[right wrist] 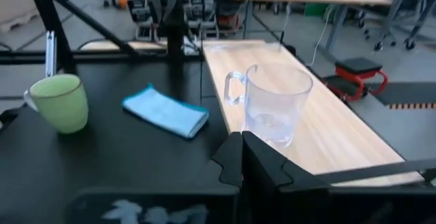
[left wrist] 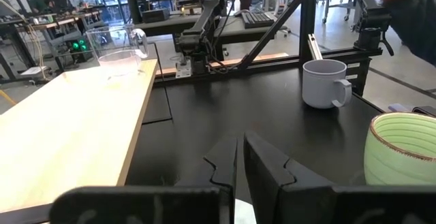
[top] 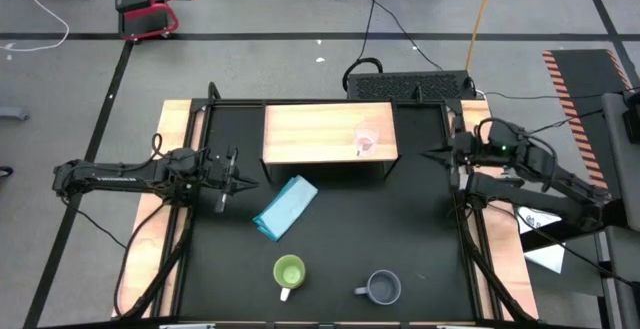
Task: Stack small to large cups/mugs on shelf
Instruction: Put the transparent mug on the shelf
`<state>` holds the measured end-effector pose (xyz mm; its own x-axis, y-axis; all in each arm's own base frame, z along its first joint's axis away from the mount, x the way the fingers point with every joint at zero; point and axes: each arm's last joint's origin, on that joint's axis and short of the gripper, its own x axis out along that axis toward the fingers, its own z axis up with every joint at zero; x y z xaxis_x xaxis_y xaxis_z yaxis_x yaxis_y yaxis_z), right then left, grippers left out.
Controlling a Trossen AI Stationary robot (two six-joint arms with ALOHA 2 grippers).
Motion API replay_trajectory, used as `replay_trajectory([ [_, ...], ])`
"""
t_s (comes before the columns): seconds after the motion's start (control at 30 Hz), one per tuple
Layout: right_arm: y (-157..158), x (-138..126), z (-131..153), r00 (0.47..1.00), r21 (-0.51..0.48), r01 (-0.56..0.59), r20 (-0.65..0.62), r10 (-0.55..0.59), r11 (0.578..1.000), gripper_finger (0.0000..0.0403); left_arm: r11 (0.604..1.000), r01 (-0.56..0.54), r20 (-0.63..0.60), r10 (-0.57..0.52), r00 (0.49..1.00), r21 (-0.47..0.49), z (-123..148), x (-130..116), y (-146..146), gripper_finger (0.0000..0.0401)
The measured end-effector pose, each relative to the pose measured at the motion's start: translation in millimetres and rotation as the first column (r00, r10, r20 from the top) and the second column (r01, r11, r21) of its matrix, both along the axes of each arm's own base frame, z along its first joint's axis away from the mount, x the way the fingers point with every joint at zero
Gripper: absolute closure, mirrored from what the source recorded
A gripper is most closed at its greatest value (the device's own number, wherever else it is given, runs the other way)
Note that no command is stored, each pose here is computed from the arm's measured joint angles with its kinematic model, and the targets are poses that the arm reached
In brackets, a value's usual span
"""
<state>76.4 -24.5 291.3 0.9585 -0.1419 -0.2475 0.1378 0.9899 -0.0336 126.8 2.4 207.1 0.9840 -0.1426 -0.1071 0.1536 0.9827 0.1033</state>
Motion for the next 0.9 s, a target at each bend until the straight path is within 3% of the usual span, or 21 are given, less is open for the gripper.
replay_trajectory([
  [0.53, -7, 23, -38, 0.984, -0.063, -0.08, 0.153, 0.089, 0.995, 0.0403, 1.0, 0.001, -0.001, -0.001, 1.0, 0.006, 0, 0, 0, 0.037],
  [0.9, -4, 19, -57, 0.972, -0.057, -0.105, 0.206, 0.115, 0.993, 0.0403, 1.0, 0.001, -0.003, -0.001, 1.0, 0.007, 0, 0, 0, 0.037],
])
